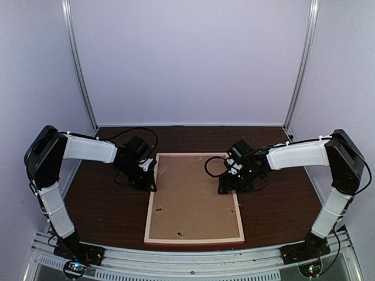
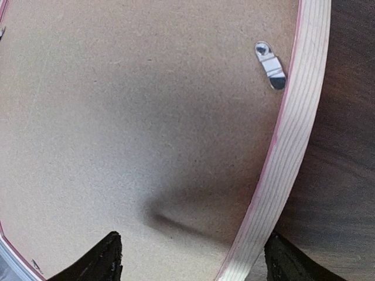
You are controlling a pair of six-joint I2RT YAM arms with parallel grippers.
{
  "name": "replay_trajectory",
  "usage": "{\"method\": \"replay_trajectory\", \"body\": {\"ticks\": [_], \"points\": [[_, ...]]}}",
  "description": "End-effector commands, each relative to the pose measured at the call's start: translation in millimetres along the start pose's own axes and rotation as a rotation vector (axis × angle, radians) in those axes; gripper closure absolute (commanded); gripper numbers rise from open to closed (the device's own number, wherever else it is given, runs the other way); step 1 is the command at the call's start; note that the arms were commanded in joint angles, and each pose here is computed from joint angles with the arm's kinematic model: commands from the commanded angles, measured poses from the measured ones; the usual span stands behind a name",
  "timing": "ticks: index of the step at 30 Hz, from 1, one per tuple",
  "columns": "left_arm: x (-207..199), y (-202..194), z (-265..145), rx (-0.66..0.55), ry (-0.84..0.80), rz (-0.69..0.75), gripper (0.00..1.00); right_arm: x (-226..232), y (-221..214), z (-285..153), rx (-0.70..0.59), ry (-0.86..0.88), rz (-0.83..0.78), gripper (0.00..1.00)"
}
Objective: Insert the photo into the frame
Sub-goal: Move the photo frame to the center of the board.
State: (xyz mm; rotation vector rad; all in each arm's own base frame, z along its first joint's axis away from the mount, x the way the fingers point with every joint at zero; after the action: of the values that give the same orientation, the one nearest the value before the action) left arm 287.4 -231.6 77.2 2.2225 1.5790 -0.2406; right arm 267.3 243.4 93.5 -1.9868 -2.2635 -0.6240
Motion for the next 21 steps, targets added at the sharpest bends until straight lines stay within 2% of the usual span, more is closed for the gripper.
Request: {"method": "replay_trajectory", "body": {"ticks": [1, 7, 11, 21], "points": [[-8, -1, -5, -0.016, -0.008, 0.038, 0.81, -4, 9, -12, -0.05, -0.035, 0.001, 0.14], [-2, -3, -6, -0.024, 0.036, 0.007, 0.87, -13, 30, -23, -0.099, -0.07, 0.003, 0.01], [0, -2, -9, -0.043, 0.061, -0.015, 0.9, -17, 49, -31, -0.125, -0.101, -0.017, 0.0], [4, -5, -22, -0.079, 0.121, -0.069, 0.91, -27, 86, -15, -0.072, -0.152, -0.032, 0.01]]}}
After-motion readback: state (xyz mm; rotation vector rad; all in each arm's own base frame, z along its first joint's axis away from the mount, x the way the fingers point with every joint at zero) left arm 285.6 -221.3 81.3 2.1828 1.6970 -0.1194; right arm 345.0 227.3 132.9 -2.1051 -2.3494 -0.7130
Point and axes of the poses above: each gripper's point midway between its finger pads, its own z axis out along the fingers, its own x axis along the line the jaws close on, y = z × x, the point moved 6 cm from there along -z, back along the fingers, and after that the axes turned 4 degrees about z, right-handed, at the moved point
